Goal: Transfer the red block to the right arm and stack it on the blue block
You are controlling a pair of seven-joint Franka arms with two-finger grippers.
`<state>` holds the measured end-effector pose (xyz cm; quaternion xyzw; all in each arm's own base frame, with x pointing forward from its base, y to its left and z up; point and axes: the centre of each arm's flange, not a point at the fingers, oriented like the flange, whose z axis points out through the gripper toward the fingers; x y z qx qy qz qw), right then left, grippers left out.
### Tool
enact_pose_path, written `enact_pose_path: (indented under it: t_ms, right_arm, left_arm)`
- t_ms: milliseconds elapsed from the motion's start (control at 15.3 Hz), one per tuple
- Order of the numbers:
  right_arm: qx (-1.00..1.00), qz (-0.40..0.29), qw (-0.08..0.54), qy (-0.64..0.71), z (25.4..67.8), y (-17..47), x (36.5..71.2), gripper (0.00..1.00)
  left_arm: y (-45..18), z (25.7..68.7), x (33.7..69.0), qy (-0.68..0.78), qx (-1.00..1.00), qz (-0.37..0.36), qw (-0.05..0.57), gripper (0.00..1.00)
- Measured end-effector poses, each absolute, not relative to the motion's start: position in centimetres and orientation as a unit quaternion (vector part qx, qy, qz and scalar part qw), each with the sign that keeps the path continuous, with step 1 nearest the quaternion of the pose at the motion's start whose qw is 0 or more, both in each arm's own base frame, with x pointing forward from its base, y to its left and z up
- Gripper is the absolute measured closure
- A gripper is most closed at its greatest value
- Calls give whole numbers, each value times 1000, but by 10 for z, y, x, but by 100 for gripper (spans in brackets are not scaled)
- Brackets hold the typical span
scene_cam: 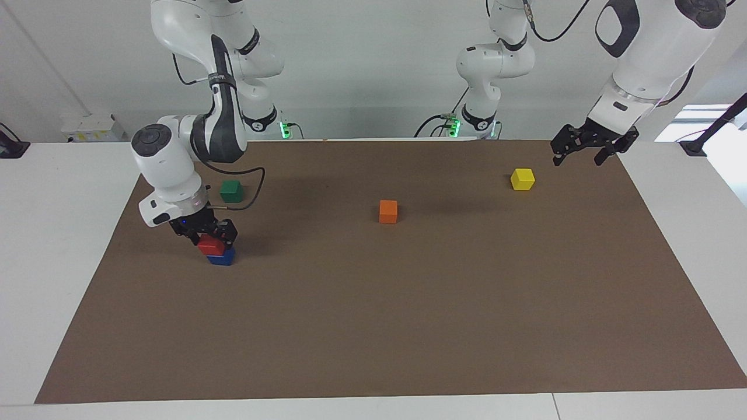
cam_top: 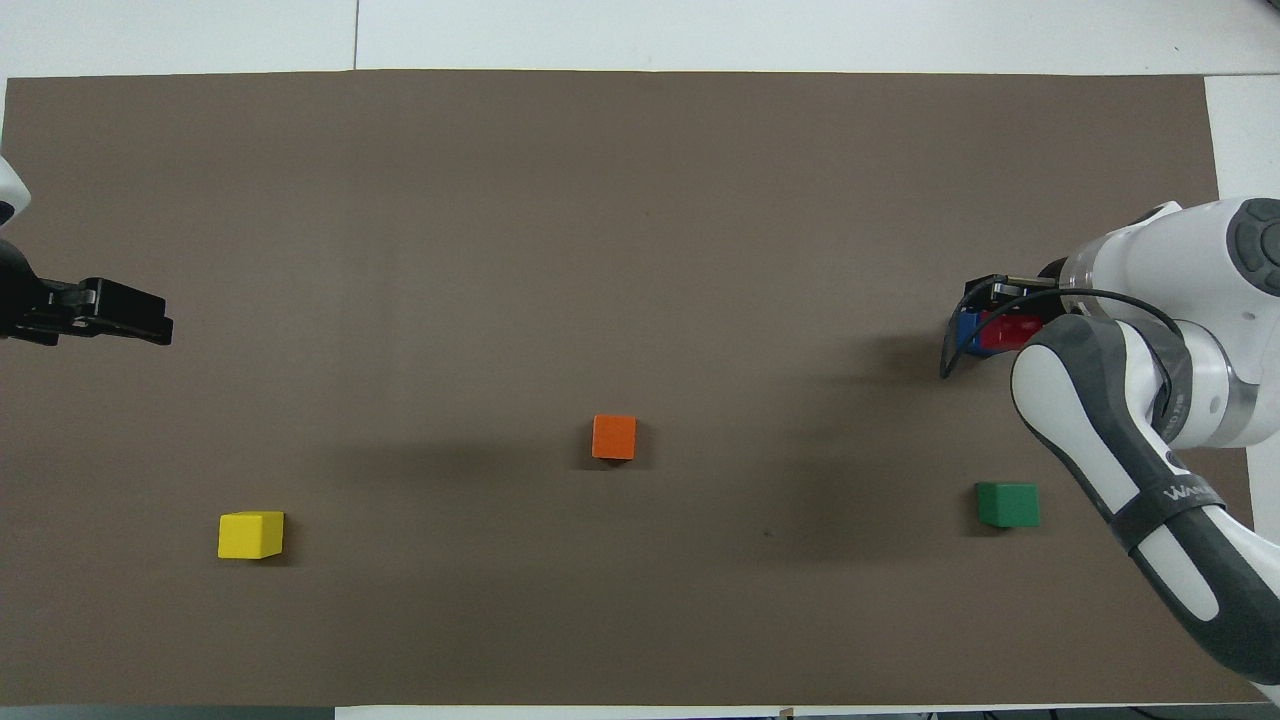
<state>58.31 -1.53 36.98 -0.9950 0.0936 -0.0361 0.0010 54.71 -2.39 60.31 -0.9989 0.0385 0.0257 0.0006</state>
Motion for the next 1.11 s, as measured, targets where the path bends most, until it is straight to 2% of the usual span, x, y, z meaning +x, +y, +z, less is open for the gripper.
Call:
enact_pose_path:
  t_ms: [195,261,651,847,1107]
  right_arm:
    - [-995,-24,1,93,387,-15,589,9]
    - [-995,-19,0,93,398,-15,591,4]
    - [-995,-36,4,91,504,-13,602,0]
    - [-995,-44,8,90,541,-12,590,0]
    - [-997,-34,17,67,590,-8,556,0]
  left_arm:
    - [-24,603,547,38,-999,26,1,0]
    - [-24,603,547,38,-999,26,1,0]
    - [-24,603,547,38,-999,26,1,0]
    - [-24,603,547,38,-999,26,1,0]
    - [-24,603,547,38,-999,26,1,0]
